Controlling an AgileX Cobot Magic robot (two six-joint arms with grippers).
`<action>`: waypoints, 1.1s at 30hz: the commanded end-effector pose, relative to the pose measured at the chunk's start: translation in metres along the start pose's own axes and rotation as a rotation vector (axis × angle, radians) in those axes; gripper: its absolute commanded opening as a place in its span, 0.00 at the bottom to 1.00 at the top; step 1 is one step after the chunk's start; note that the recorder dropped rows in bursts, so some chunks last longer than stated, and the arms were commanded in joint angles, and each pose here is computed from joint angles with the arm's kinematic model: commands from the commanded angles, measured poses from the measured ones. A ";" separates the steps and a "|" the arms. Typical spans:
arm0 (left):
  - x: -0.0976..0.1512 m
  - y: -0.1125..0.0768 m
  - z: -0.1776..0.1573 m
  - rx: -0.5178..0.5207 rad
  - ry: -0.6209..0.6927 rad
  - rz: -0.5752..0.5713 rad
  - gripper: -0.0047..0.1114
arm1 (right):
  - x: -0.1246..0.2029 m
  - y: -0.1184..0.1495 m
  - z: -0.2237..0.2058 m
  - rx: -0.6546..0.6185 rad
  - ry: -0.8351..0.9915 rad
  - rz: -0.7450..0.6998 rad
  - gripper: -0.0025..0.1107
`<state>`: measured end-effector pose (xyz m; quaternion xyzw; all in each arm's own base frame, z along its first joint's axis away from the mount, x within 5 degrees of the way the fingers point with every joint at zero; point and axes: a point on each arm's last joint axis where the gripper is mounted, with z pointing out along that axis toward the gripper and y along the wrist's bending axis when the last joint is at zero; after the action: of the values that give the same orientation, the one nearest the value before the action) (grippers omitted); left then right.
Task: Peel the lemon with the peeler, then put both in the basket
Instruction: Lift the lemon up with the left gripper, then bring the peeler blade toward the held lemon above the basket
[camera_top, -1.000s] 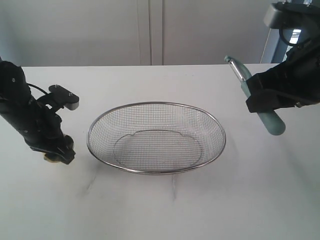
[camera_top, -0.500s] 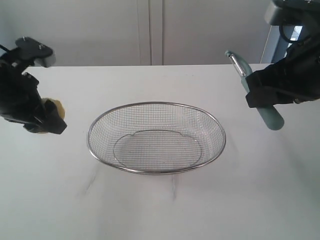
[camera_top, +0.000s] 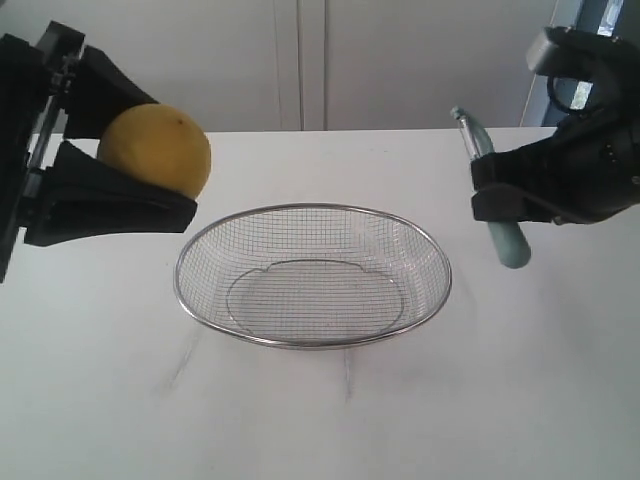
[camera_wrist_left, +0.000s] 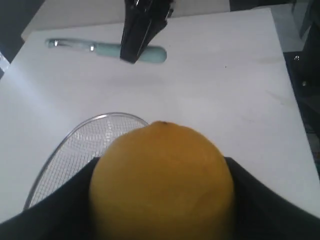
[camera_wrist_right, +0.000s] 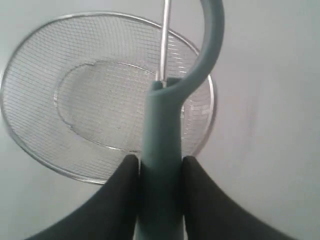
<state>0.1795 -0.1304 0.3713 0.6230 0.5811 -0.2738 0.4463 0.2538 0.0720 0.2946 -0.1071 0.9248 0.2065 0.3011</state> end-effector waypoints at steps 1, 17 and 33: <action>-0.002 0.001 0.004 0.029 -0.072 0.005 0.04 | 0.001 0.005 0.020 -0.137 0.032 0.034 0.02; 0.015 0.023 0.027 0.034 -0.086 -0.136 0.04 | 0.019 0.053 0.062 -0.513 0.219 -0.027 0.02; 0.021 0.031 0.028 -0.046 -0.036 -0.198 0.04 | 0.022 0.090 0.072 -0.528 0.153 -0.055 0.02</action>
<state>0.2180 -0.1429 0.3484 0.5617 0.6263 -0.3124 0.4413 0.2432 0.1783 0.2562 -0.2333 0.8595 0.4175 0.1804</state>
